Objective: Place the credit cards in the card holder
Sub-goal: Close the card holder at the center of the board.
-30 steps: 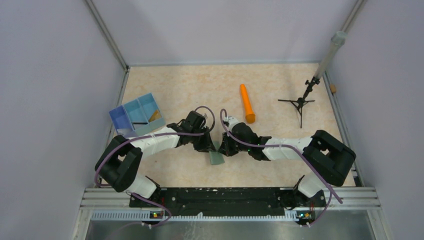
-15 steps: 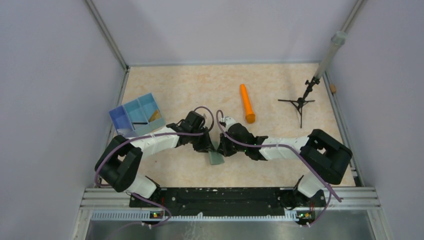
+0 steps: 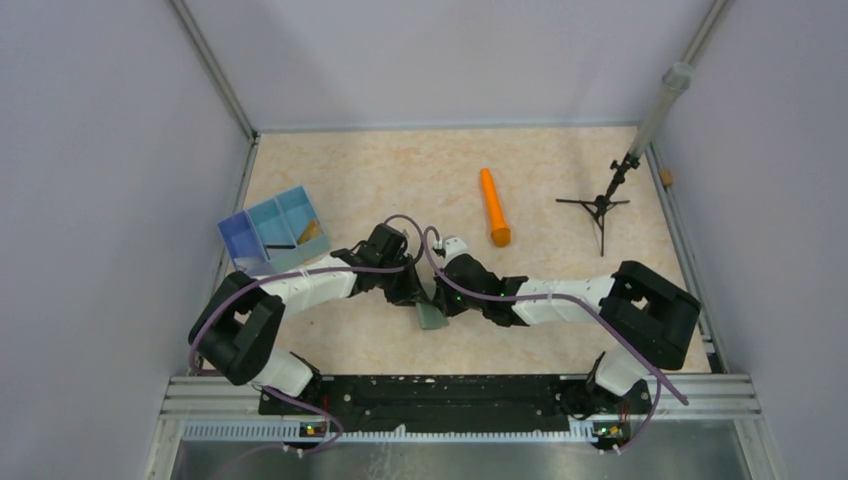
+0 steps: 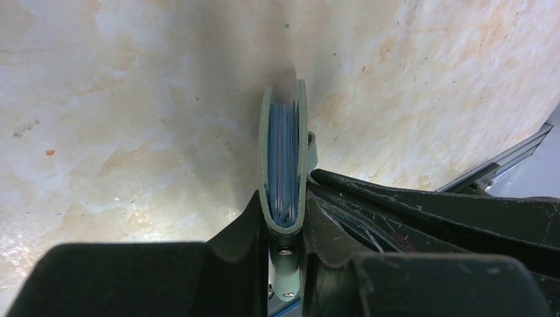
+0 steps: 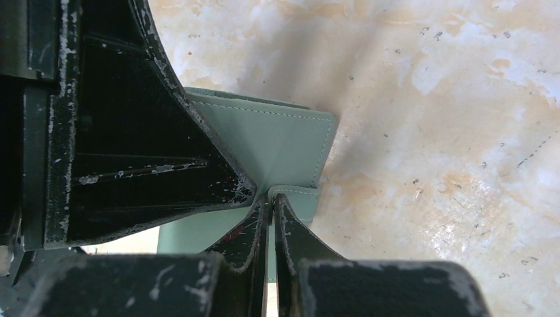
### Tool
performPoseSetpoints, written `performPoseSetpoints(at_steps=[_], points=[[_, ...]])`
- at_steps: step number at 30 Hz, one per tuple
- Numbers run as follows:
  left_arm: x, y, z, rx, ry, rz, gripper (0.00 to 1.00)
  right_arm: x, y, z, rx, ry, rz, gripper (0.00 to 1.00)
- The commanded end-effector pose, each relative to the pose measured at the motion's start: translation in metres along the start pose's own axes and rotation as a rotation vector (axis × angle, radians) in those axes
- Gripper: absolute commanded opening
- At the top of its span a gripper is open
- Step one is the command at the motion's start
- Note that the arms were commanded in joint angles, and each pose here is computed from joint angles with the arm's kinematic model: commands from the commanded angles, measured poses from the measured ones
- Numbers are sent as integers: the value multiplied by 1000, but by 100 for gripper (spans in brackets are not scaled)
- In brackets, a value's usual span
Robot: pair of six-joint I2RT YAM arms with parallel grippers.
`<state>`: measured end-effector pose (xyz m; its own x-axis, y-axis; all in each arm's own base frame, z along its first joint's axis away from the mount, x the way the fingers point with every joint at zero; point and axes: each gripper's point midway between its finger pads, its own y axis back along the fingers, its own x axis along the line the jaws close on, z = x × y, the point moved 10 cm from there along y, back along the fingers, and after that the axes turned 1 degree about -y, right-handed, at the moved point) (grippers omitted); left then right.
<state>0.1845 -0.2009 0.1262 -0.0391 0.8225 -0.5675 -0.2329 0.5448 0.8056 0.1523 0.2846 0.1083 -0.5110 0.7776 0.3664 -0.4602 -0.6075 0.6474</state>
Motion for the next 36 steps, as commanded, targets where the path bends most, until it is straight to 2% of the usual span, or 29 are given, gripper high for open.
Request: performPoseSetpoints(at_steps=[1, 10, 25, 36], points=[[7, -9, -2, -50, 26, 0, 0, 44, -1, -6, 31, 1, 174, 0], [9, -14, -8, -54, 96, -71, 0, 66, -1, -10, 19, 39, 291, 0], [9, -13, -8, -73, 147, -190, 0, 89, 6, -26, 97, 236, 538, 0], [11, -13, -8, -109, 184, -201, 0, 98, 11, -41, 136, 256, 583, 0]])
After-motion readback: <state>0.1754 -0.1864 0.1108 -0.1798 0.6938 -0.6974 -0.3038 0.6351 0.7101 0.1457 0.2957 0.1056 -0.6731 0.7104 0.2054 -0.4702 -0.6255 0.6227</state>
